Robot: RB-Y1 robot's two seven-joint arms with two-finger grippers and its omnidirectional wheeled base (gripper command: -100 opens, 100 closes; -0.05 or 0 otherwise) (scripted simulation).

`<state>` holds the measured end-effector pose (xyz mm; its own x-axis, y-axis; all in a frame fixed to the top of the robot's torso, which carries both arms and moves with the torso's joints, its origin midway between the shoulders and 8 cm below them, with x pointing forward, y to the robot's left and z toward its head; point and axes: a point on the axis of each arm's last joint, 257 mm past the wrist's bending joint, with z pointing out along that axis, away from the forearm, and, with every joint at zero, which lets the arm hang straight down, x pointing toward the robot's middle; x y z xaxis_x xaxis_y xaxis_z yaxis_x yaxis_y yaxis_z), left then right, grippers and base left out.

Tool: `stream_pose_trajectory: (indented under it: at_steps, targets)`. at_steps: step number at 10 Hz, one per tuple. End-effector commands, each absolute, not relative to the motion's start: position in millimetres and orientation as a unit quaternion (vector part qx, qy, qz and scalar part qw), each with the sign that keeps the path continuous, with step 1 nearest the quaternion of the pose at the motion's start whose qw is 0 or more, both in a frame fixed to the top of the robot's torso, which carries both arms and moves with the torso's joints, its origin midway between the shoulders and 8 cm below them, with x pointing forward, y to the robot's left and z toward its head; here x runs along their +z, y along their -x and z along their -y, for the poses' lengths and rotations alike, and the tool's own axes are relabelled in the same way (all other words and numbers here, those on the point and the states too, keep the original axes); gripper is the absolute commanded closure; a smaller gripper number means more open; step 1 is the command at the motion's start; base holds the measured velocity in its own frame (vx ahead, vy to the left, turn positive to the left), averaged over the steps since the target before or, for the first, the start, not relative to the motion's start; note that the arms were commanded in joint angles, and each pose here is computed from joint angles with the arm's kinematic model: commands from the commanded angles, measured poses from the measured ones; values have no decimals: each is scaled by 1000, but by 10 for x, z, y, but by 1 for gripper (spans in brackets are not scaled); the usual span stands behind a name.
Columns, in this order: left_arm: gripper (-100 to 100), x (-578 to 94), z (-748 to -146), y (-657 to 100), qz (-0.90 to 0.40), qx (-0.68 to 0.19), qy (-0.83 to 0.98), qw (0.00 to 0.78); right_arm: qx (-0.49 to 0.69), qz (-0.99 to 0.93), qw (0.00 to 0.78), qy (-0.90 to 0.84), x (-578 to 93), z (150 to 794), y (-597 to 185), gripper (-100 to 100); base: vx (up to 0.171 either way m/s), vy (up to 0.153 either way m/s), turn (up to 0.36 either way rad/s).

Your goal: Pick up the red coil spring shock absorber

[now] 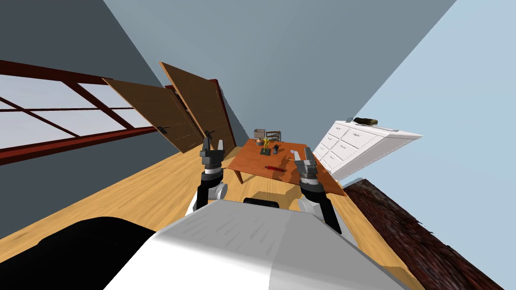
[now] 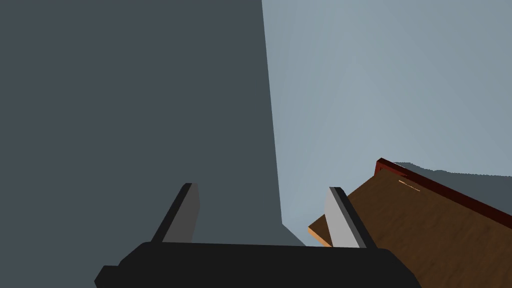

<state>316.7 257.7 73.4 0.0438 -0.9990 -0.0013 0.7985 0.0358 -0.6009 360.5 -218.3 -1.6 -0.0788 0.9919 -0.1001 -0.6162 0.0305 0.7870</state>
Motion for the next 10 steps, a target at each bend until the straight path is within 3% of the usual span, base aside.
stream_pose_trajectory:
  at_steps: [1,5,10]
  targets:
    - [0,734,-2577,-3167,-219,-656,228,685,644,-354,625,-265,-16,2183,-3605,-100,0,0,0]
    - [0,734,-2577,-3167,-219,-656,228,685,644,-354,625,-265,-16,2183,-3605,-100,0,5,15]
    - [0,735,-2577,-3167,-219,-656,228,685,570,-473,635,-219,-672,2016,-3895,-100,14,83,165]
